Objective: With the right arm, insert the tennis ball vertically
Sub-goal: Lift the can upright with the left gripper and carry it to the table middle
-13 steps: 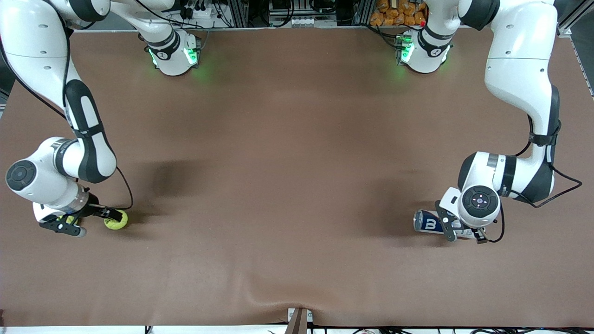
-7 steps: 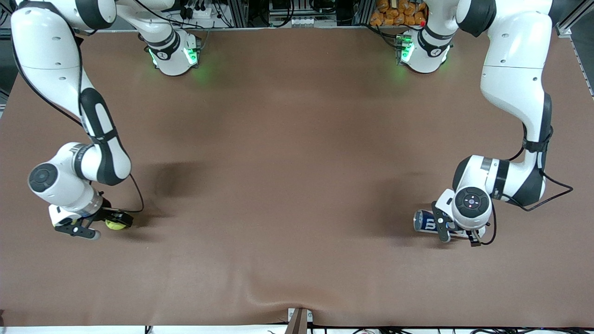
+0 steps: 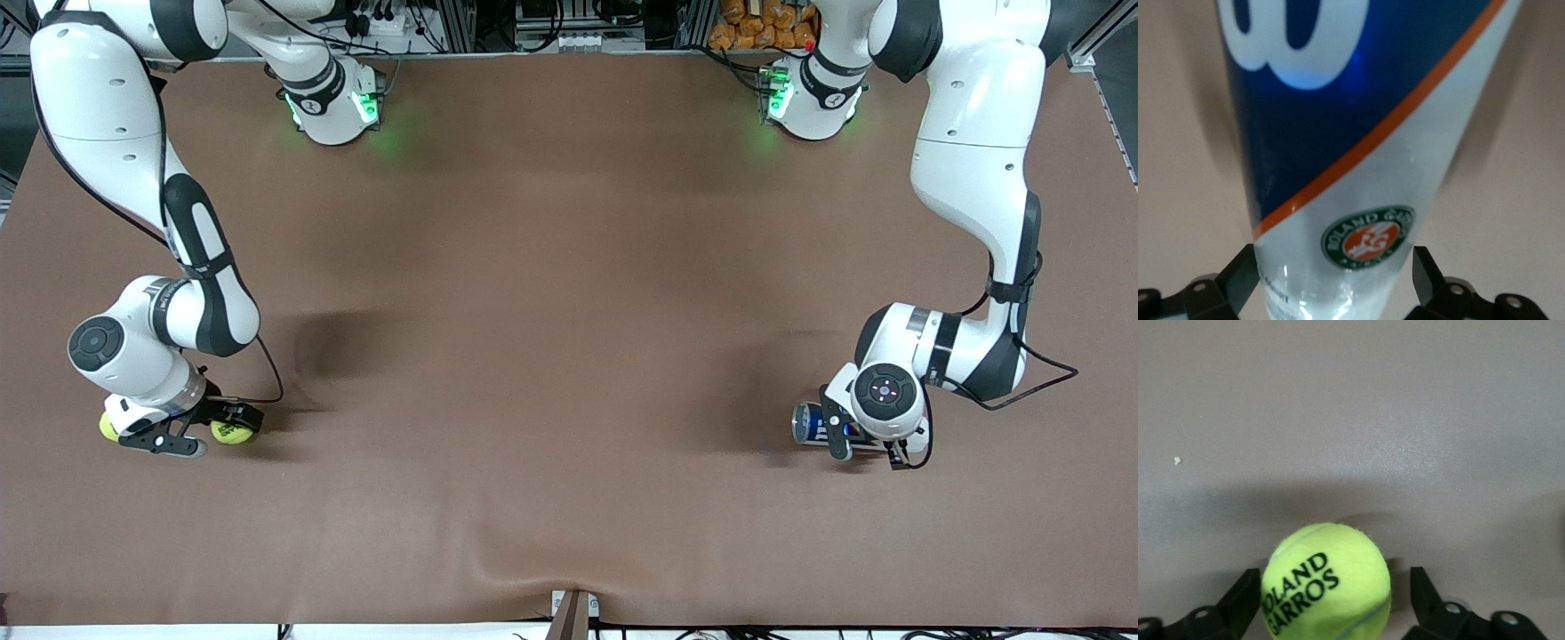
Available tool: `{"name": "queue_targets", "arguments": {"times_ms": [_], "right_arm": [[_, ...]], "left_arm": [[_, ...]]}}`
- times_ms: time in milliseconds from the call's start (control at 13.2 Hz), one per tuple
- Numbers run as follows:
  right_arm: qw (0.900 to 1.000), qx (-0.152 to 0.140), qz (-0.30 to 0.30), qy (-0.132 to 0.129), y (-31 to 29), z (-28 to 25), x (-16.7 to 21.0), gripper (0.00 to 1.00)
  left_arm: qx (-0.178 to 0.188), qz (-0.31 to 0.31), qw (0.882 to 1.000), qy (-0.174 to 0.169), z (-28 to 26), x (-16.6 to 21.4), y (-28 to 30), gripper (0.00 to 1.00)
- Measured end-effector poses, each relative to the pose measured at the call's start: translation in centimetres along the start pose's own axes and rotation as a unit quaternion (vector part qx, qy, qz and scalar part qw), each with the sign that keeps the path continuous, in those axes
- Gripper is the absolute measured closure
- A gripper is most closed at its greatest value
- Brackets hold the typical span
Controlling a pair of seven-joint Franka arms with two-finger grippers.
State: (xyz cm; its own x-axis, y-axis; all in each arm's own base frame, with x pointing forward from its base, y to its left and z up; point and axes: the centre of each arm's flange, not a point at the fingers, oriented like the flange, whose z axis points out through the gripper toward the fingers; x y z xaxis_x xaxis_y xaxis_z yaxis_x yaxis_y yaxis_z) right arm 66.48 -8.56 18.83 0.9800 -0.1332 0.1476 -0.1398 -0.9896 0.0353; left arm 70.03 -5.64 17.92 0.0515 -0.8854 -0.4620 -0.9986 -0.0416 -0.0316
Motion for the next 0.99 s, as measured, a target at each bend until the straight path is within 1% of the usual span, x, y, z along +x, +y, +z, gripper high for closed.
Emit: {"name": "queue_targets", "arguments": {"times_ms": [76, 152, 228, 303, 531, 607, 683, 758, 910, 986], "right_arm": [[1.000, 0.000, 0.000, 0.000, 0.0, 0.0, 0.0, 0.04], [1.000, 0.000, 0.000, 0.001, 0.0, 0.0, 0.0, 0.11], [1.000, 0.000, 0.000, 0.001, 0.0, 0.0, 0.0, 0.23], [1.000, 0.000, 0.000, 0.003, -0.1, -0.1, 0.1, 0.32], [1.000, 0.001, -0.001, 0.005, -0.2, -0.3, 0.3, 0.32], [1.000, 0.001, -0.001, 0.008, -0.2, -0.7, 0.6, 0.32], [1.000, 0.003, -0.001, 0.006, -0.3, -1.5, 0.9, 0.32], [1.000, 0.006, 0.000, -0.003, -0.3, -3.0, 1.3, 0.32], [1.000, 0.016, 0.006, -0.025, -0.1, -8.0, 2.3, 0.32], [0.999, 0.021, 0.011, -0.032, 0.0, -11.1, 2.8, 0.32]], "left_arm": [[0.002, 0.001, 1.000, 0.001, 0.3, 0.1, 0.0, 0.00], [0.003, 0.001, 1.000, 0.002, 0.4, 0.1, 0.0, 0.00], [0.003, 0.001, 1.000, 0.002, 0.5, 0.1, 0.0, 0.00], [0.003, 0.002, 1.000, 0.002, 0.6, 0.2, 0.0, 0.00], [0.003, 0.002, 1.000, 0.001, 0.6, 0.2, 0.0, 0.00], [0.003, 0.003, 1.000, 0.001, 0.6, 0.2, 0.0, 0.08], [0.004, 0.003, 1.000, 0.001, 0.5, 0.2, -0.1, 0.21], [0.006, 0.003, 1.000, 0.001, 0.4, 0.1, -0.2, 0.26], [0.007, 0.003, 1.000, 0.001, 0.3, 0.1, -0.2, 0.27], [0.008, 0.003, 1.000, 0.001, 0.2, 0.1, -0.3, 0.30]]}}
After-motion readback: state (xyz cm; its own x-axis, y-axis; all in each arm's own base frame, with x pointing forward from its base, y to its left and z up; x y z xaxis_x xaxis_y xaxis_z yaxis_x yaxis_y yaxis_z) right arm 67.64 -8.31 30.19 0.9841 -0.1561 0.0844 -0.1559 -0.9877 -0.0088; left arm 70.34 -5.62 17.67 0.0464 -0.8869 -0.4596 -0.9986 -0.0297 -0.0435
